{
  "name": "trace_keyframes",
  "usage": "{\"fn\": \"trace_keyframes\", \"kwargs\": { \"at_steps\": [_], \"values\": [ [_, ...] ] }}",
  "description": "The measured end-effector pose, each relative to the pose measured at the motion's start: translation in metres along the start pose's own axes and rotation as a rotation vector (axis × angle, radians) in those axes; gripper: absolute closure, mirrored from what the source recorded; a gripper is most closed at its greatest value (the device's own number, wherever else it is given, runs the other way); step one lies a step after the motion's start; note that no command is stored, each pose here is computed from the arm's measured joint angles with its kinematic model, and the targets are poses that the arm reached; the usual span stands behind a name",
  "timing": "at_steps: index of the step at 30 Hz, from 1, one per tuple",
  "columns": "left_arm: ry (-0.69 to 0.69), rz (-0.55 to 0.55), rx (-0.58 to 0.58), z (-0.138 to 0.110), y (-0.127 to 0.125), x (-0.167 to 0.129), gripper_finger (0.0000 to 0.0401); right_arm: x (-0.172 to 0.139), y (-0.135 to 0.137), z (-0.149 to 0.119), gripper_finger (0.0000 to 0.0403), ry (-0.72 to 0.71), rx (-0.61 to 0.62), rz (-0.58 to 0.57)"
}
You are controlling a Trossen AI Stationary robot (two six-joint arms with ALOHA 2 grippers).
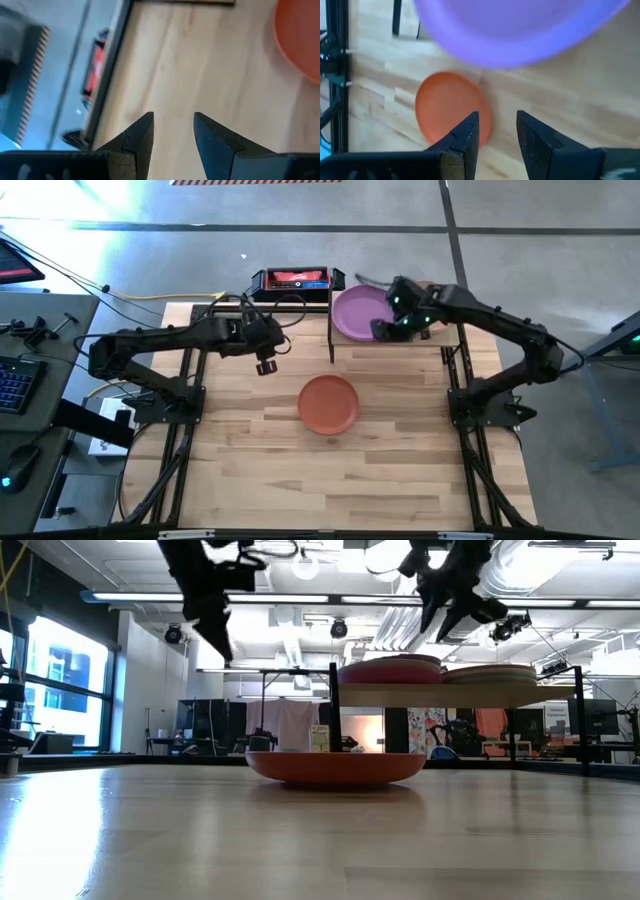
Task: Place and stack plates onto a shelf
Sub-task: Stack the orange plate on top of the violet plate on the shelf
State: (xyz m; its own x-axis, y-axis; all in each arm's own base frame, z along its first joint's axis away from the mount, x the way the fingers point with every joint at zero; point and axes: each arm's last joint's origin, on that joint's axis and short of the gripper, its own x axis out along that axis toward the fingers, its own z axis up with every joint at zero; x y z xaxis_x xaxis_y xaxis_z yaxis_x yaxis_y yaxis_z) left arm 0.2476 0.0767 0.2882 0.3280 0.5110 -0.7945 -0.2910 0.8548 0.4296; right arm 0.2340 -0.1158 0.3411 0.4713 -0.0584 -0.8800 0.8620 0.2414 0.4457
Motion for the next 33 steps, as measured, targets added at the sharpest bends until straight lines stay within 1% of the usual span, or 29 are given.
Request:
{"fn": "trace_keyframes", "kwargs": {
  "at_steps": [8, 11, 15, 19, 22, 26, 33],
  "values": [
    [0.176, -0.118, -0.070, -0.030, -0.018, 0.018, 0.0272, 0.007, 0.031, -0.049, 0.0293, 0.021, 0.039, -0.014],
    [0.219, -0.162, -0.097, -0.039, -0.025, 0.025, 0.0272, 0.010, 0.039, -0.066, 0.0293, 0.020, 0.060, -0.024],
    [0.266, -0.227, -0.160, -0.049, -0.034, 0.030, 0.0272, 0.021, 0.050, -0.086, 0.0293, 0.038, 0.052, -0.045],
    [0.307, -0.269, -0.204, -0.057, -0.043, 0.034, 0.0272, 0.038, 0.061, -0.102, 0.0293, 0.048, 0.050, -0.076],
    [0.329, -0.274, -0.213, -0.061, -0.049, 0.034, 0.0272, 0.053, 0.067, -0.112, 0.0293, 0.064, 0.043, -0.105],
    [0.344, -0.274, -0.229, -0.065, -0.056, 0.034, 0.0272, 0.075, 0.072, -0.122, 0.0293, 0.088, 0.031, -0.170],
    [0.362, -0.278, -0.229, -0.070, -0.070, 0.031, 0.0272, 0.127, 0.074, -0.131, 0.0293, 0.128, -0.012, -0.316]
  ]
}}
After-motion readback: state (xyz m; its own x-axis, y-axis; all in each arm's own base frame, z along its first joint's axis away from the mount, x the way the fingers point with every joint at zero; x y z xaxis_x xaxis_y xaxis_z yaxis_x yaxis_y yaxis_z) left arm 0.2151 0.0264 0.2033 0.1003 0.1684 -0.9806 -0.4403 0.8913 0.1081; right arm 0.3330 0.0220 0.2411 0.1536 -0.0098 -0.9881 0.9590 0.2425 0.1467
